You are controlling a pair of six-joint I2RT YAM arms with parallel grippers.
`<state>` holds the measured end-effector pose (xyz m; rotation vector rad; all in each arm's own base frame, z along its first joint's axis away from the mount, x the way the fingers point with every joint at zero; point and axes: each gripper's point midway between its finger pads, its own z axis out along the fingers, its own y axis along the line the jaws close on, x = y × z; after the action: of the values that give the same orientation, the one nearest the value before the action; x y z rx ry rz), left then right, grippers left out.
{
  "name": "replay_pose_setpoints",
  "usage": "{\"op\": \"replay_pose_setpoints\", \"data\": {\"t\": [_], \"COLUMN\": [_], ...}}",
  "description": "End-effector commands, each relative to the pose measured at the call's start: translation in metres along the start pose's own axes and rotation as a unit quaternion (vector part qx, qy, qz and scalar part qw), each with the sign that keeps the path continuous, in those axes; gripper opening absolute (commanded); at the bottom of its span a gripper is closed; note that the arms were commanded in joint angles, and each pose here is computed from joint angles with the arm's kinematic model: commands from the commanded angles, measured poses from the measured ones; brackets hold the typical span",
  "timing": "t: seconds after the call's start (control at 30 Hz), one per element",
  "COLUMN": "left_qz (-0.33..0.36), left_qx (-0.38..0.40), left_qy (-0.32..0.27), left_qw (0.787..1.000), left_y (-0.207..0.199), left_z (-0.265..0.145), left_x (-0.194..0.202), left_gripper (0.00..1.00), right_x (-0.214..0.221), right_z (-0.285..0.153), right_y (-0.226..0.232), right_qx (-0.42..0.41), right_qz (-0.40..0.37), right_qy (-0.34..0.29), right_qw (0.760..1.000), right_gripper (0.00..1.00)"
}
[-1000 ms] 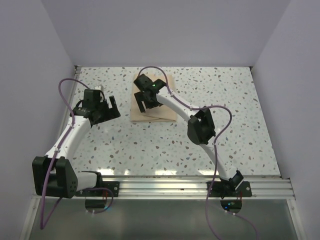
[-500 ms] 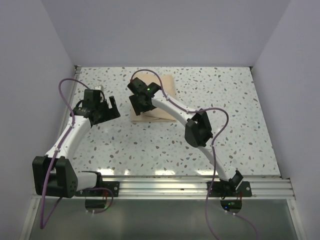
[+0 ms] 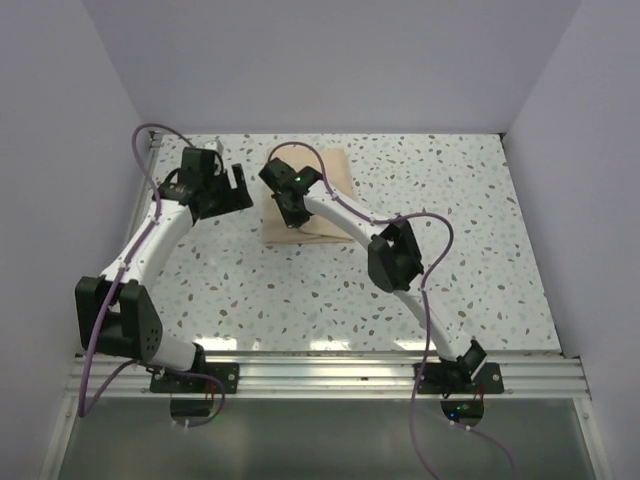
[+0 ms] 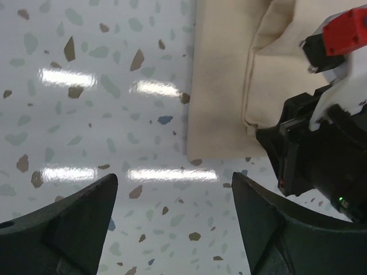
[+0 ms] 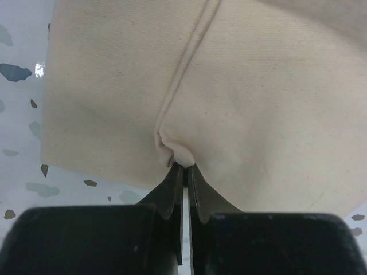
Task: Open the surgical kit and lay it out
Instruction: Open the surgical kit at the center of the board.
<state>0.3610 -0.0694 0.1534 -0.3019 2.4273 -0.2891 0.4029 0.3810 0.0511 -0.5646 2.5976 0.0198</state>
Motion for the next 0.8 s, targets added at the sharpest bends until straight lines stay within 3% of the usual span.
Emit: {"op": "replay_pose_setpoints", "data": {"t": [0.0,0.1,0.23,0.4,0.63,0.7,0.73,0.77], "left_qz": [0.026,0.048,0.107,0.171,0.239,0.249,0.256,0.265], "left_qx": [0.033,0.054,0.060,0.041,0.009,-0.018,-0.027,-0.044], "left_qy": [-0.040,-0.037,-0.022,0.006,0.040,0.044,0.049,0.064], "left_qw": [0.998,0.997,0.992,0.984,0.970,0.967,0.965,0.961], "left_y": [-0.043,-0.073,-0.120,-0.167,-0.208,-0.204,-0.203,-0.196], "left_z": [-0.004,0.005,0.022,0.056,0.091,0.099,0.102,0.111], "left_x": [-0.042,-0.050,-0.041,-0.016,0.034,0.039,0.044,0.055], "left_gripper": [0.85,0.83,0.82,0.80,0.79,0.79,0.79,0.79], "right_x": [-0.057,-0.069,-0.052,0.002,0.076,0.085,0.089,0.091], "right_z": [-0.075,-0.111,-0.129,-0.118,-0.090,-0.086,-0.083,-0.085], "right_y": [-0.050,-0.095,-0.154,-0.215,-0.248,-0.253,-0.255,-0.262], "right_qx": [0.033,0.064,0.107,0.172,0.236,0.244,0.252,0.265], "right_qz": [0.040,0.078,0.122,0.152,0.165,0.166,0.172,0.175], "right_qy": [-0.091,-0.127,-0.138,-0.093,0.001,0.022,0.029,0.030], "right_qw": [0.994,0.987,0.977,0.969,0.958,0.955,0.952,0.948], "right_gripper": [0.00,0.00,0.00,0.00,0.01,0.40,0.74,0.84]}}
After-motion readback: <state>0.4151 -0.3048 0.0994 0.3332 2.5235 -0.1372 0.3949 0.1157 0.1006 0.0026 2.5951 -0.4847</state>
